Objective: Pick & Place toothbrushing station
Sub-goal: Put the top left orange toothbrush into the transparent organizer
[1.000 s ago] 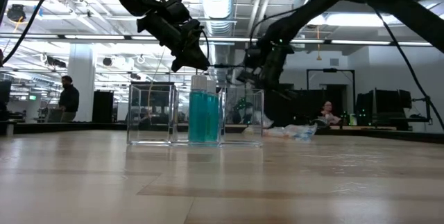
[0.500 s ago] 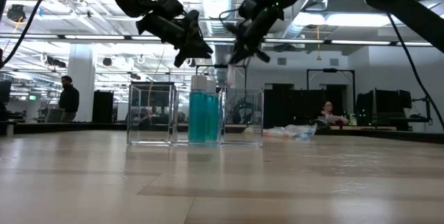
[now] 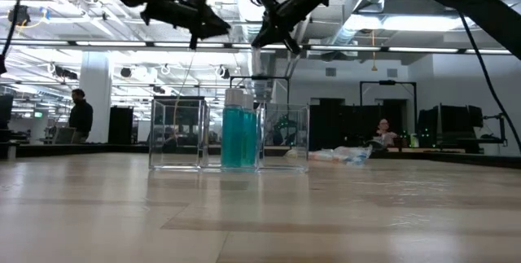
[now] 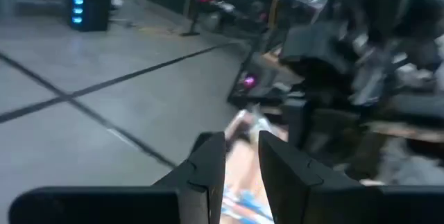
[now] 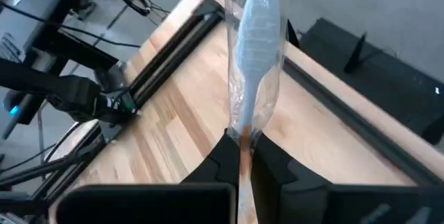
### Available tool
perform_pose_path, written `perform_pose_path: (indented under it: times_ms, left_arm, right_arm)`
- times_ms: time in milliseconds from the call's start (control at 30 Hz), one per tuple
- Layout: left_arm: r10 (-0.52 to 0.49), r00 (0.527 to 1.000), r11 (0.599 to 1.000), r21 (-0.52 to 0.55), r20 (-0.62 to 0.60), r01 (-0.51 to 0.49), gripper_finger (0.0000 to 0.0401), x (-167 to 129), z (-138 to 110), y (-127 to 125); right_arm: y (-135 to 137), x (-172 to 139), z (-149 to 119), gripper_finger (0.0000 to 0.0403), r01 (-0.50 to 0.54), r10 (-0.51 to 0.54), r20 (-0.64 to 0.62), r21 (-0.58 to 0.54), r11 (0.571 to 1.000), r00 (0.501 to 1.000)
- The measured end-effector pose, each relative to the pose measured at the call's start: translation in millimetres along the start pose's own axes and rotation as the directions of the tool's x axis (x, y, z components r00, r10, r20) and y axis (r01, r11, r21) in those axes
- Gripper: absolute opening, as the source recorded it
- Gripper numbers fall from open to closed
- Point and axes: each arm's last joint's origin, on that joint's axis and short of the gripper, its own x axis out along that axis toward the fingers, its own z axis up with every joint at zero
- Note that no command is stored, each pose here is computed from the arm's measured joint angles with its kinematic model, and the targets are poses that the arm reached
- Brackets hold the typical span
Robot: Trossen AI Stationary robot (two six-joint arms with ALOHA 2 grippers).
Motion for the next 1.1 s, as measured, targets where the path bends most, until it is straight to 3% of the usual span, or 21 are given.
perform_pose_path:
  times_ms: [333, 467, 667, 1100]
  left_arm:
    - [-0.300, 0.953, 0.952, -0.077, -0.041, 0.296, 0.0082, -14.5, 8.5, -4.8]
    - [-0.316, 0.948, 0.947, -0.062, -0.031, 0.314, 0.0082, -13.9, 10.2, -6.6]
    - [-0.353, 0.935, 0.935, -0.032, 0.034, 0.354, 0.0082, -20.2, 23.6, -12.0]
    - [-0.390, 0.920, 0.917, -0.079, 0.029, 0.391, 0.0082, -18.8, 24.4, -15.5]
  right_arm:
    - [29.9, 2.7, 10.6, 0.0005, -0.248, 0.261, 0.094, -0.130, 0.960, 0.961]
    - [38.6, 3.9, 10.5, 0.0005, -0.289, 0.304, 0.103, -0.139, 0.947, 0.947]
    - [37.7, 4.1, 10.1, 0.0005, -0.273, 0.290, 0.102, -0.149, 0.950, 0.952]
    - [54.7, 5.5, 11.8, 0.0005, -0.335, 0.369, 0.140, -0.218, 0.917, 0.919]
